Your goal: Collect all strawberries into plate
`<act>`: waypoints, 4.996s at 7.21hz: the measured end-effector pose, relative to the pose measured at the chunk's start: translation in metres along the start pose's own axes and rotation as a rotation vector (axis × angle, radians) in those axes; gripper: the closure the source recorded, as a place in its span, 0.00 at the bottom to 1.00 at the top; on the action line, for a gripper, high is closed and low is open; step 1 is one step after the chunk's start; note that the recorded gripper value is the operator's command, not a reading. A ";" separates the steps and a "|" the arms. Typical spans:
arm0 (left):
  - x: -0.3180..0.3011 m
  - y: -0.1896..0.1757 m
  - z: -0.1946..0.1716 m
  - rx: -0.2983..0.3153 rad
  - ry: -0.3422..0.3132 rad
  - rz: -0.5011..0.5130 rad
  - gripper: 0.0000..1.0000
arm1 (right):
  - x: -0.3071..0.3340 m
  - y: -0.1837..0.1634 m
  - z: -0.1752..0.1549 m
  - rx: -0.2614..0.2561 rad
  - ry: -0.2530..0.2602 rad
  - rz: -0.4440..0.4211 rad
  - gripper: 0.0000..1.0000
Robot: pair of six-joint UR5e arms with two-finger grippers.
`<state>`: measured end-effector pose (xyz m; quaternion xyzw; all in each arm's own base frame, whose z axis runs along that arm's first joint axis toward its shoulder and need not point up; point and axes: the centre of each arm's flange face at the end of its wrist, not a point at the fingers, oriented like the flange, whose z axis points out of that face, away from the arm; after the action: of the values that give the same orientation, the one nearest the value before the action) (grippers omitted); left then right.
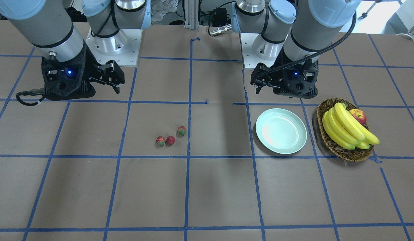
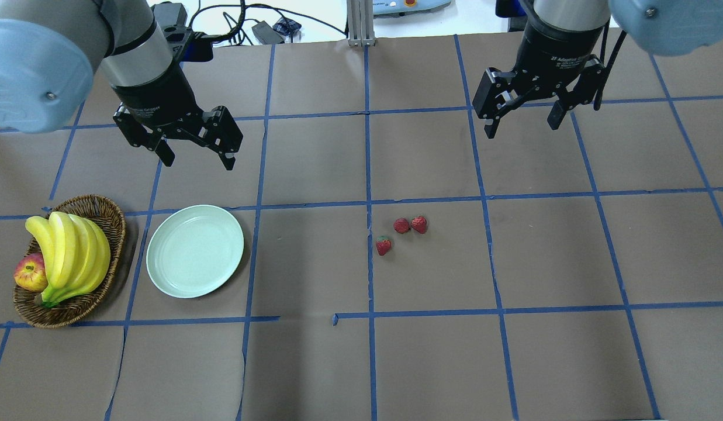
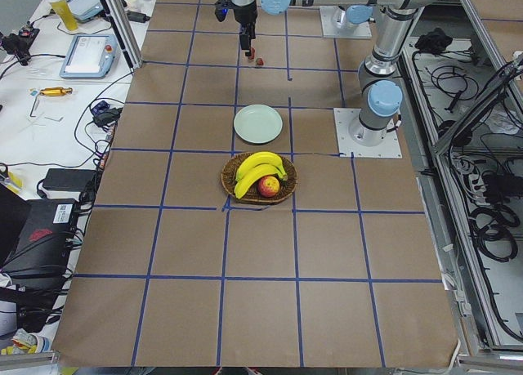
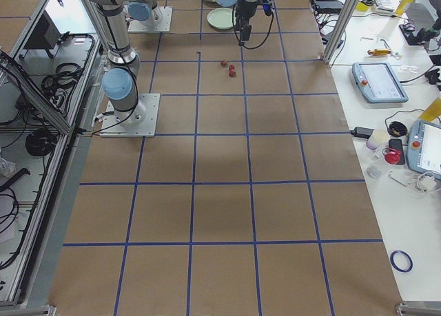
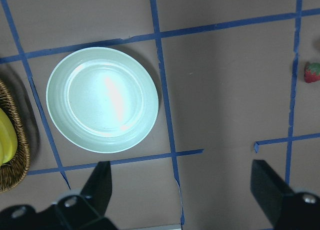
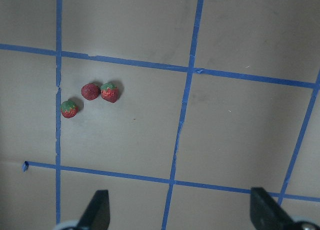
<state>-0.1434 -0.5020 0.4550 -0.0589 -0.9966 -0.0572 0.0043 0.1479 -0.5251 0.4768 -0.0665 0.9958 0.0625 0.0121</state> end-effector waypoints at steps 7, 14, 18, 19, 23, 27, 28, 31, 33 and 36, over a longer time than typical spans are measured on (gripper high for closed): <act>-0.001 -0.008 0.011 -0.015 0.005 -0.004 0.00 | -0.006 -0.002 0.008 -0.014 0.002 -0.012 0.00; 0.004 -0.008 0.018 -0.020 0.008 0.003 0.00 | -0.029 -0.032 0.075 -0.034 -0.022 -0.050 0.00; 0.004 -0.006 0.035 -0.050 0.009 0.011 0.00 | -0.056 -0.054 0.176 -0.045 -0.038 -0.070 0.00; 0.004 -0.006 0.038 -0.047 0.009 0.010 0.00 | -0.058 -0.060 0.193 -0.063 -0.044 -0.063 0.05; 0.006 -0.007 0.039 -0.041 0.012 0.008 0.00 | -0.064 -0.076 0.240 -0.122 -0.100 0.194 0.03; 0.026 -0.002 0.040 -0.043 0.007 0.008 0.00 | -0.067 -0.073 0.268 -0.212 -0.104 0.645 0.01; 0.030 -0.002 0.041 -0.044 0.006 0.005 0.00 | -0.067 -0.071 0.280 -0.236 -0.090 0.715 0.00; 0.031 -0.001 0.042 -0.047 0.002 0.003 0.00 | -0.067 -0.073 0.296 -0.257 -0.072 0.849 0.05; 0.031 -0.001 0.043 -0.050 0.000 0.003 0.00 | -0.067 -0.076 0.303 -0.254 -0.071 0.897 0.32; 0.031 0.000 0.043 -0.054 0.000 0.005 0.00 | -0.070 -0.075 0.307 -0.277 -0.100 0.936 1.00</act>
<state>-0.1745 -0.4937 0.4127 -0.0615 -0.9946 -0.0839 0.0027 0.2326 -0.5513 0.1654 0.3902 0.8993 0.1963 0.0215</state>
